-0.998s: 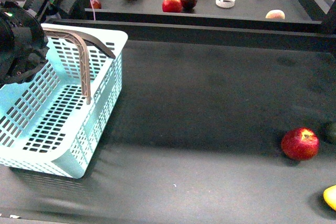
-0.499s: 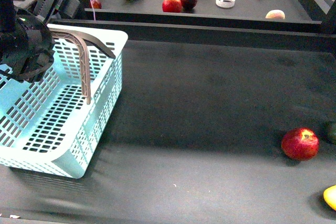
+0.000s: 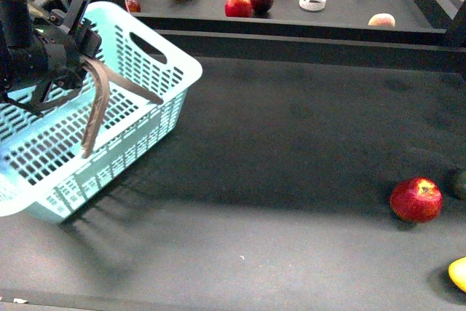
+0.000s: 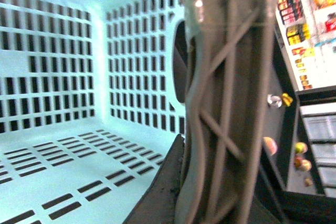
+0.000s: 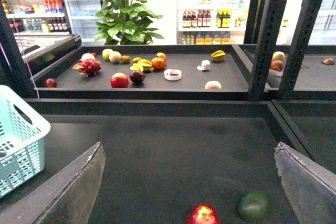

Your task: Pick mango with right arm and hold basket with left

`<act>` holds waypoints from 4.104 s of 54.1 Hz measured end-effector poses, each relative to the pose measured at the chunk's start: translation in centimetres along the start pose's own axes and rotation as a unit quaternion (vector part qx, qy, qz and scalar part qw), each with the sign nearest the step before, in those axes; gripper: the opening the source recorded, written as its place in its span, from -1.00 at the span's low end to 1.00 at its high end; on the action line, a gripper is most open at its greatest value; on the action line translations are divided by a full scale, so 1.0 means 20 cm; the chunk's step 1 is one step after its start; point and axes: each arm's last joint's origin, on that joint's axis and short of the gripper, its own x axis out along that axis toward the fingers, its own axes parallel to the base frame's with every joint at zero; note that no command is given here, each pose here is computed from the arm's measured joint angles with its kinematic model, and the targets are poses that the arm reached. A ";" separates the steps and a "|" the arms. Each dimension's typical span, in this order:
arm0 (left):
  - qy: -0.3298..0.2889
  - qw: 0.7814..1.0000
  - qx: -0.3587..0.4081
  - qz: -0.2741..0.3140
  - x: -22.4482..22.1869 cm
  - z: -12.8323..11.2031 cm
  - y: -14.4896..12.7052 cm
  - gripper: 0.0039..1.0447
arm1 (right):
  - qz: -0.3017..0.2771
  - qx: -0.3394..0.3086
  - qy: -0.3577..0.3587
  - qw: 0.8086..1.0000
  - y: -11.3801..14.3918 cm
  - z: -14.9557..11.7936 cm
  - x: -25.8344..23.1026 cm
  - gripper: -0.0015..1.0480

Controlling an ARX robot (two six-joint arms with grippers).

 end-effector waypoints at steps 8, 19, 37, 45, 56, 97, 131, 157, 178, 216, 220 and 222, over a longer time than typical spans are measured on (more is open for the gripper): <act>-0.002 0.997 0.078 -0.001 -0.07 -0.03 -0.04 -0.90 | 0.000 0.000 0.000 1.000 0.00 0.00 0.00 0.84; -0.020 0.981 0.189 -0.041 -0.22 -0.07 -0.14 -0.90 | 0.000 0.000 0.000 1.000 0.00 0.00 0.00 0.84; -0.029 0.919 0.377 -0.111 -0.48 -0.18 -0.18 -0.90 | 0.000 0.000 0.000 1.000 0.00 0.00 0.00 0.84; -0.037 0.884 0.445 -0.137 -0.60 -0.24 -0.16 -0.90 | 0.000 0.000 0.000 1.000 0.00 0.00 0.00 0.84; -0.047 0.850 0.496 -0.168 -0.69 -0.31 -0.15 -0.90 | 0.000 0.000 0.000 1.000 0.00 0.00 0.00 0.84; -0.054 0.861 0.471 -0.185 -0.75 -0.37 -0.16 -0.90 | 0.000 0.000 0.000 1.000 0.00 0.00 0.00 0.84; 0.002 0.878 0.430 -0.210 -0.78 -0.43 -0.18 -0.90 | 0.000 0.000 0.000 1.000 0.00 0.00 0.00 0.84; 0.037 0.870 0.403 -0.281 -0.82 -0.51 -0.28 -0.90 | 0.000 0.000 0.000 1.000 0.00 0.00 0.00 0.84; 0.043 0.859 0.418 -0.292 -0.81 -0.53 -0.31 -0.90 | 0.000 0.000 0.000 1.000 0.00 0.00 0.00 0.84; 0.037 0.862 0.418 -0.284 -0.81 -0.52 -0.30 -0.90 | 0.000 0.000 0.000 1.000 0.00 0.00 0.00 0.84; 0.037 0.862 0.418 -0.284 -0.81 -0.52 -0.30 -0.90 | 0.000 0.000 0.000 1.000 0.00 0.00 0.00 0.84; 0.037 0.862 0.418 -0.284 -0.81 -0.52 -0.30 -0.90 | 0.000 0.000 0.000 1.000 0.00 0.00 0.00 0.84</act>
